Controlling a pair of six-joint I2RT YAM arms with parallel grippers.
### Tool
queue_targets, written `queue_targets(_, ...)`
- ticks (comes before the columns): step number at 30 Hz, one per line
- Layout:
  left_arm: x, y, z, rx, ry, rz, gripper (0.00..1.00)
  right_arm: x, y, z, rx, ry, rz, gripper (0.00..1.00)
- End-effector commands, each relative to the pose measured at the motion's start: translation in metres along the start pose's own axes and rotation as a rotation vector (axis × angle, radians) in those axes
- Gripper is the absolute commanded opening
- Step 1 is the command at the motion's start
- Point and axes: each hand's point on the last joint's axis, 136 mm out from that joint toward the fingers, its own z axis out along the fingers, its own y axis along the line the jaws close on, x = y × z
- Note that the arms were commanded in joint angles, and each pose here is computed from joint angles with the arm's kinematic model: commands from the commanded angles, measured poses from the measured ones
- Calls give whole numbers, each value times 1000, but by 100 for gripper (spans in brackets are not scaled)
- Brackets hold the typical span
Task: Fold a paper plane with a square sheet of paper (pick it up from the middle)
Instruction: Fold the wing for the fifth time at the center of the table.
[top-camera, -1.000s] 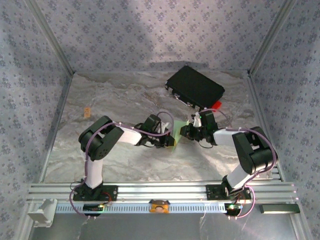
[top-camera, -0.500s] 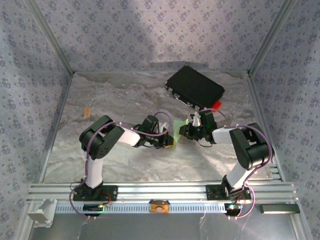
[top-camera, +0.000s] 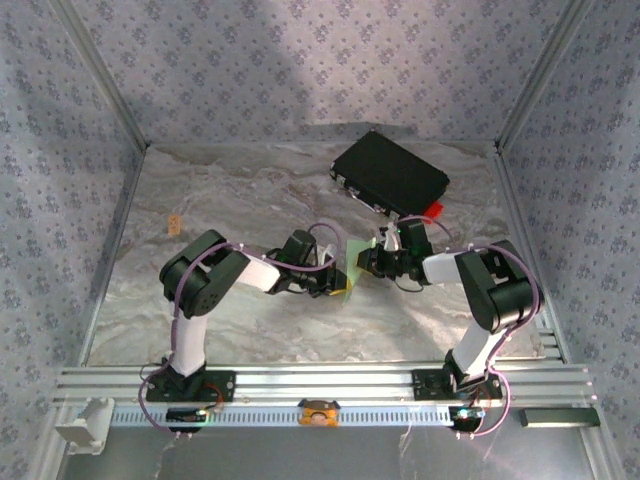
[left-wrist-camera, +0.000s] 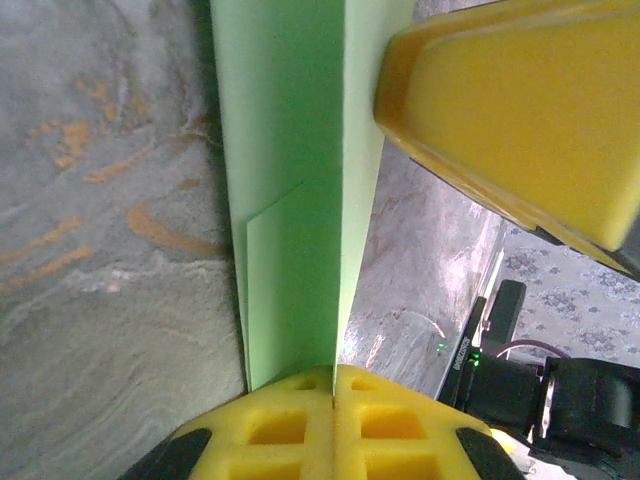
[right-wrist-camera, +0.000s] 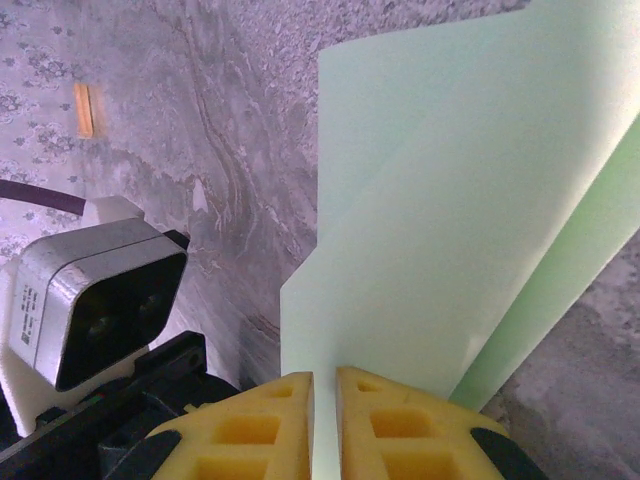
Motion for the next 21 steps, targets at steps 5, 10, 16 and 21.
queue_targets(5, 2, 42, -1, -117, -15, -100, 0, -9, 3, 3, -24, -4, 5, 16)
queue_targets(10, 4, 48, -1, -133, -17, -128, 0, -9, -1, 5, -21, 3, 17, 17)
queue_targets(16, 4, 54, -1, -144, -18, -147, 0, -3, -18, 11, 38, 17, 47, 17)
queue_targets(21, 4, 54, -1, -146, -16, -146, 0, 4, -35, 13, 105, 38, 71, 16)
